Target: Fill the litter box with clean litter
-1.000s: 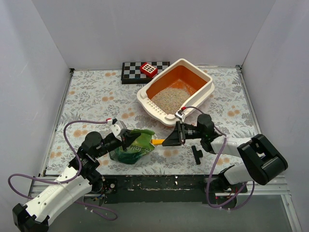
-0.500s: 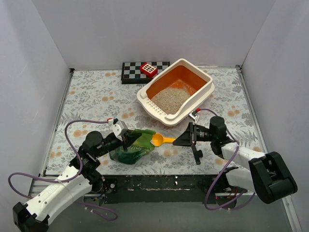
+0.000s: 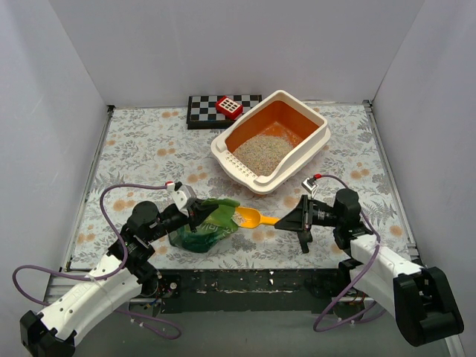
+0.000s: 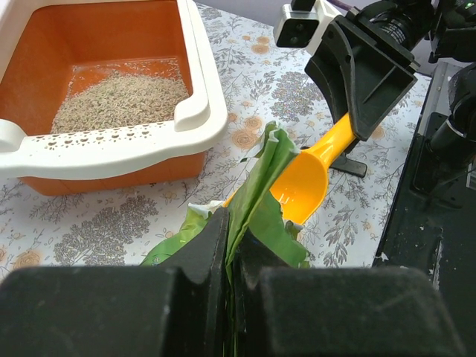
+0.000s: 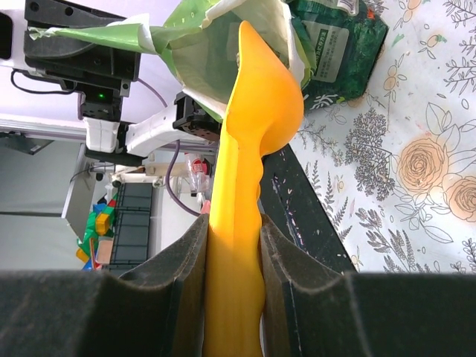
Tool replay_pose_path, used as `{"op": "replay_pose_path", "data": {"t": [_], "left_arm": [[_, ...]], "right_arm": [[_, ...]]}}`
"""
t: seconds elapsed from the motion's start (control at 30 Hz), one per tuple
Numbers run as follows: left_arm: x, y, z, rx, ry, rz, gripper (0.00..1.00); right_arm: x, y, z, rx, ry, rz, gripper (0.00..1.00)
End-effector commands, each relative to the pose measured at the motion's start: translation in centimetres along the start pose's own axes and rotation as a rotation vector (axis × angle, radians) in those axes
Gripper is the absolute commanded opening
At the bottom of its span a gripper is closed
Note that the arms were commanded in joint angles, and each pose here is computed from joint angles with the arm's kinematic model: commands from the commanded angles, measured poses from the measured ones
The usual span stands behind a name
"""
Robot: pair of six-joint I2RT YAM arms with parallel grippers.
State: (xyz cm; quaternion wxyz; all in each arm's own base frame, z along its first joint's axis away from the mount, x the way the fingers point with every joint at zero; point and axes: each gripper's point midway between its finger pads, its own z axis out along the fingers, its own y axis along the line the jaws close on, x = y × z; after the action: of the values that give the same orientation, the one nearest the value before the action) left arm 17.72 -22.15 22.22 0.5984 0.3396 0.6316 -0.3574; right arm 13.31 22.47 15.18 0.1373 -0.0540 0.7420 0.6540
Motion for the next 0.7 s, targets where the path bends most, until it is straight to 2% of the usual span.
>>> {"op": "replay_pose_path", "data": {"t": [0.0, 0.67], "left_arm": [[0.7, 0.0, 0.1, 0.005, 0.010, 0.000, 0.00], [-0.6, 0.3, -0.4, -0.028, -0.043, 0.016, 0.00]], "right_arm": [[1.0, 0.8, -0.6, -0.031, 0.022, 0.012, 0.01], [-1.8, 4.4, -1.6, -0.031, -0.091, -0.001, 0.01]]}}
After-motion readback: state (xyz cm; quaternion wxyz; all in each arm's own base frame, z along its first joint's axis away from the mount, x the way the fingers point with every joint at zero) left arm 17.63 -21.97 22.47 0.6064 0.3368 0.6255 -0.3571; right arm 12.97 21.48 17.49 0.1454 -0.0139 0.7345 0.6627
